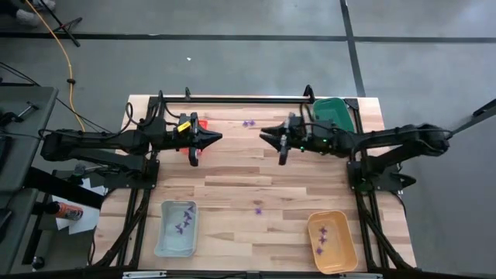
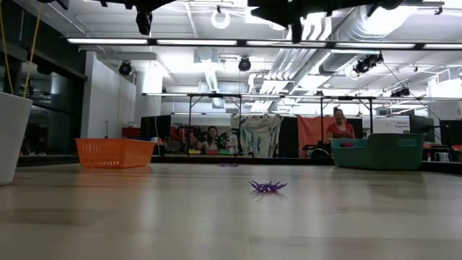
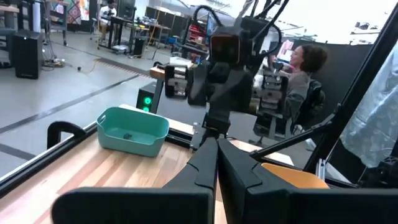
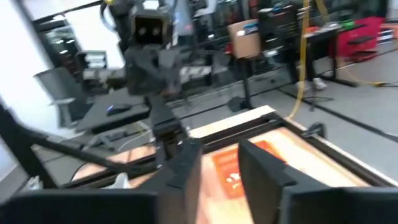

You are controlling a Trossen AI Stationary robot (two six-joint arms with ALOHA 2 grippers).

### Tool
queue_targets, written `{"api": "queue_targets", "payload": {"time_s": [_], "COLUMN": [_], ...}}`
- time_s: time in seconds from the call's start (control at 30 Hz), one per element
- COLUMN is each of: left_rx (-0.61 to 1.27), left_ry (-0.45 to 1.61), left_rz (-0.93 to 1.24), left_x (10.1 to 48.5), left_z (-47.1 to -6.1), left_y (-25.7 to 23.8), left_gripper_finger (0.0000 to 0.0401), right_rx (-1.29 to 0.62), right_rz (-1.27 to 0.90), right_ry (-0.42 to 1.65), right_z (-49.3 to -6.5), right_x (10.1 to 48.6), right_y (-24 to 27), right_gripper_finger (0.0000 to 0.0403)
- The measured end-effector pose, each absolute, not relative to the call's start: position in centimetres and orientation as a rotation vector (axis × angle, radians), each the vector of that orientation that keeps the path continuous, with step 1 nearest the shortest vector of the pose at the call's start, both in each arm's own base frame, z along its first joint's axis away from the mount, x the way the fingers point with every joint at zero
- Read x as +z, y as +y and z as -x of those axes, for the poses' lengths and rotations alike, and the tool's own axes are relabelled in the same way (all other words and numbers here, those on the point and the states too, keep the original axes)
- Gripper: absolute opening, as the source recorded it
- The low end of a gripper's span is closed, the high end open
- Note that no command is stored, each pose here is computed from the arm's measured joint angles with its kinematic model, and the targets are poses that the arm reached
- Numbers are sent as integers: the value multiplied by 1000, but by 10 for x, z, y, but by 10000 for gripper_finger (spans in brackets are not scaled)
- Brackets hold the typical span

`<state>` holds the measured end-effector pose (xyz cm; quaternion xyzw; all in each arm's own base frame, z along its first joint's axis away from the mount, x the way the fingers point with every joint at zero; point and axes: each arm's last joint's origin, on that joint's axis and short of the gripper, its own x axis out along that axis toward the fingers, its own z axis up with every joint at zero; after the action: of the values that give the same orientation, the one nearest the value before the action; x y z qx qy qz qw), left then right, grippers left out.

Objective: Sort Halloween decoration
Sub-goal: Put the violet spider toy into the yellow bin

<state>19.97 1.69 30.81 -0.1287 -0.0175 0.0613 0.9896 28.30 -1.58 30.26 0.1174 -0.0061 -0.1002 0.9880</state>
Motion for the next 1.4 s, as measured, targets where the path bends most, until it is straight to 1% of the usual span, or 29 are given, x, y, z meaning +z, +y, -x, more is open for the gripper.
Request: {"api": "queue_targets", "payload": {"time_s": [0.1,0.13,0.17,0.3,0.43,0.67,1.4], "left_rx": [123,123,123,123,123,123,123], "left_ry": [-35,-35,-35,-35,-35,-34,-32], "left_rz": [258,258,258,258,258,258,231], "left_x": [308,308,308,308,308,308,308], "left_z": [-200,-200,-200,-200,-200,-200,-200], "left_y": [17,17,17,17,17,17,17], "left_gripper_finger": [0,0,0,0,0,0,0], "right_rx": [-144,-131,-116,-73,-40,-20,-18], "right_rz": [-241,-251,-256,-269,-269,-268,-283], "right_ry": [-14,-20,-31,-70,-92,-98,-97], "right_z": [-294,-296,-299,-306,-308,-308,-308], "right_x": [294,292,291,288,288,289,289], "right_y": [-17,-18,-18,-18,-18,-17,-17], "right_gripper_finger": [37,19,10,18,3,2,0]}}
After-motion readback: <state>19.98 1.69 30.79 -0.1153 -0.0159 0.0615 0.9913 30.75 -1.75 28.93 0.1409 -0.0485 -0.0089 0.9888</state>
